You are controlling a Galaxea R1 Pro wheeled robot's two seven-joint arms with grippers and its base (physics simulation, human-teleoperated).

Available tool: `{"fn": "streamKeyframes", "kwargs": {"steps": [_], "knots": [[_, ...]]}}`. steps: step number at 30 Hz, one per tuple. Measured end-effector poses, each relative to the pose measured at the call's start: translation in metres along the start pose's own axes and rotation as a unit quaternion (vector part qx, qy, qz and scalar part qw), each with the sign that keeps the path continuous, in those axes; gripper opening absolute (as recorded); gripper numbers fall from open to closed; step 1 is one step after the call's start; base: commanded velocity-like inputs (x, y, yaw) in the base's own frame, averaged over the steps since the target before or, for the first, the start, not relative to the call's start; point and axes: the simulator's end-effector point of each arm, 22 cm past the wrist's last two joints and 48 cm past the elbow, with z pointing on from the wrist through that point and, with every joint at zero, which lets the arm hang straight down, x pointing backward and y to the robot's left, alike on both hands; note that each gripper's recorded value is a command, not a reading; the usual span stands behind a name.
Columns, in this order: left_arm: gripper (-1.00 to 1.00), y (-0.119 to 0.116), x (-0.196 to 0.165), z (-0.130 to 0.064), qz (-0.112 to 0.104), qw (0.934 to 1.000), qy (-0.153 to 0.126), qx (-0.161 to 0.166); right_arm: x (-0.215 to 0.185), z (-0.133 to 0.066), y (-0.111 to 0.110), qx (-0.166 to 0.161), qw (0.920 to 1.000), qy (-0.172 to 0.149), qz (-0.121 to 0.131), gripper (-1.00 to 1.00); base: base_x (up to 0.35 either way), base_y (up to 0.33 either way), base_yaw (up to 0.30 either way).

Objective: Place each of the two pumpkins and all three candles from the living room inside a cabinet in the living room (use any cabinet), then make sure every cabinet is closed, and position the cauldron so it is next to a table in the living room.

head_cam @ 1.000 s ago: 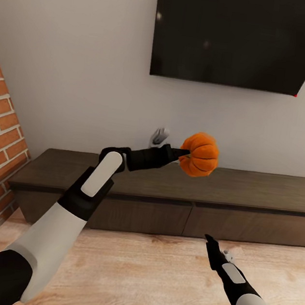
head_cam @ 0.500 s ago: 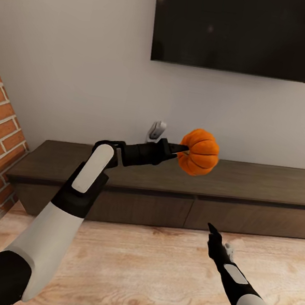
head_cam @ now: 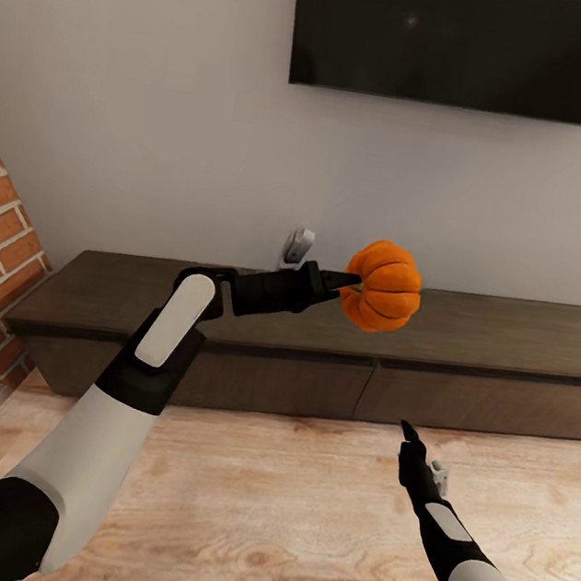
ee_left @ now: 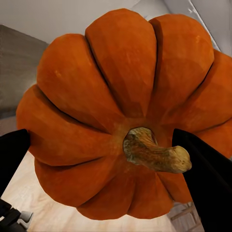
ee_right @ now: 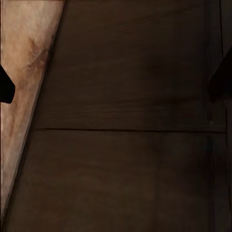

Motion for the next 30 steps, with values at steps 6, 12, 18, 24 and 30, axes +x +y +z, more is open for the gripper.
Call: {"fn": "streamKeyframes", "kwargs": {"steps": [6, 12, 18, 24, 30], "knots": [[-1.0, -0.004, -0.001, 0.0, -0.001, 1.0, -0.003, 0.008, -0.007, 0.0, -0.002, 0.005, 0.9997, -0.021, -0.011, 1.0, 0.0, 0.0, 0.0], [-1.0, -0.006, -0.002, 0.0, -0.001, 0.9999, -0.004, 0.013, -0.013, 0.0, -0.003, 0.008, 0.9994, -0.029, -0.017, 1.0, 0.0, 0.0, 0.0], [-1.0, -0.005, -0.001, 0.0, 0.0, 0.9999, -0.003, 0.011, -0.013, -0.001, -0.004, 0.009, 0.9993, -0.032, -0.018, 1.0, 0.0, 0.0, 0.0], [-1.0, -0.006, -0.001, 0.0, 0.0, 0.9999, -0.003, 0.012, -0.011, -0.001, -0.01, 0.023, 0.9991, -0.033, -0.016, 1.0, 0.086, 0.0, 0.0], [-1.0, -0.005, 0.0, 0.001, 0.001, 0.9999, -0.002, 0.01, -0.014, -0.001, -0.016, 0.038, 0.9982, -0.041, -0.019, 1.0, 0.301, 0.0, 0.0]]}}
